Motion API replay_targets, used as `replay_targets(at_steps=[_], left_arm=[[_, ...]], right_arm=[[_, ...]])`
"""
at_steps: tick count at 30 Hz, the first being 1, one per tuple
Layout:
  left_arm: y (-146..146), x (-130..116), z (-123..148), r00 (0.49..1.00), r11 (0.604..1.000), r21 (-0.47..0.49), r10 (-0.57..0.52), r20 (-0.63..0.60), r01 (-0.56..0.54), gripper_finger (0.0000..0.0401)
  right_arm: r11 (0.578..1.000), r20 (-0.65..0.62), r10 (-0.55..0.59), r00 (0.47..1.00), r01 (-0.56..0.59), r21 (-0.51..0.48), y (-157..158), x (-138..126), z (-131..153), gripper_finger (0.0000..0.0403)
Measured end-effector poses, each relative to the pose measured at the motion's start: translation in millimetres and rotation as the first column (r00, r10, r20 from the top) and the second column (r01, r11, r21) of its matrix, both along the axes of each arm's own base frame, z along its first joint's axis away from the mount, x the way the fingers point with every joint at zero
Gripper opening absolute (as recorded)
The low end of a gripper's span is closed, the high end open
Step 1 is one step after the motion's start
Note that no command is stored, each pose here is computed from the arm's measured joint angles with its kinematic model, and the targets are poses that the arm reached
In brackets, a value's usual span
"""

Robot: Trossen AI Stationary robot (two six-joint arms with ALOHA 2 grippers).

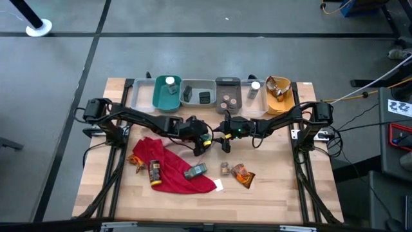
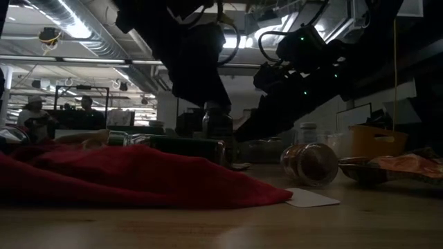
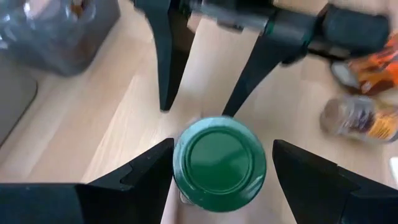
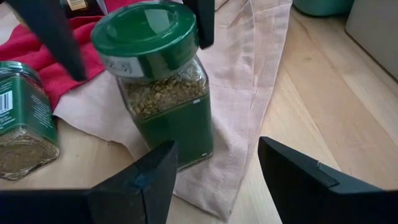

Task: Sort spices by type
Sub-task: Put the green seasoning bottle into the blue transparent bin

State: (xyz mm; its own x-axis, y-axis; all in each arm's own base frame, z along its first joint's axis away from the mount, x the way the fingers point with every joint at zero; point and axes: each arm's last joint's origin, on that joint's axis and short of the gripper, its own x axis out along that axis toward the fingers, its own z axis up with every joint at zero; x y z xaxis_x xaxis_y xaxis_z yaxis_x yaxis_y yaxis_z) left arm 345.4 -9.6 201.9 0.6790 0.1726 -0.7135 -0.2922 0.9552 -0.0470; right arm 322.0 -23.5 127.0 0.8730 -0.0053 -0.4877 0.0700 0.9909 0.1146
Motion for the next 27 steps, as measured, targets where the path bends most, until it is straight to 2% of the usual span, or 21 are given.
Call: replay_targets(at_steps=[6, 12, 19, 22, 27], left_arm=[[2.9, 1.0, -5.7, 1.0, 1.0, 0.002, 0.007, -0.024, -0.006, 0.0248], [9.8, 0.6, -3.3, 1.0, 1.0, 0.002, 0.027, -0.015, -0.026, 0.0189], [17.2, -1.6, 0.0, 0.999, 0.999, 0.016, 0.029, -0.019, -0.029, 0.0189], [21.9, -7.9, 11.7, 1.0, 0.999, 0.037, 0.023, -0.012, -0.023, 0.0189], [37.2, -27.5, 44.7, 0.996, 0.996, 0.046, 0.076, -0.053, -0.073, 0.0189]], right_arm=[[1.0, -0.003, 0.0, 1.0, 0.0, 0.0, 0.0, -0.1, -0.2, 0.0223], [1.0, -0.006, 0.0, 1.0, 0.0, 0.0, 0.0, -0.3, -0.5, 0.0223], [1.0, -0.006, 0.0, 1.0, 0.0, 0.001, 0.0, -0.3, -0.5, 0.0223], [1.0, -0.006, 0.0, 1.0, 0.0, 0.001, -0.1, -0.3, -0.5, 0.0223], [1.0, -0.007, 0.001, 1.0, -0.001, 0.001, 0.0, -0.3, -0.6, 0.0223]])
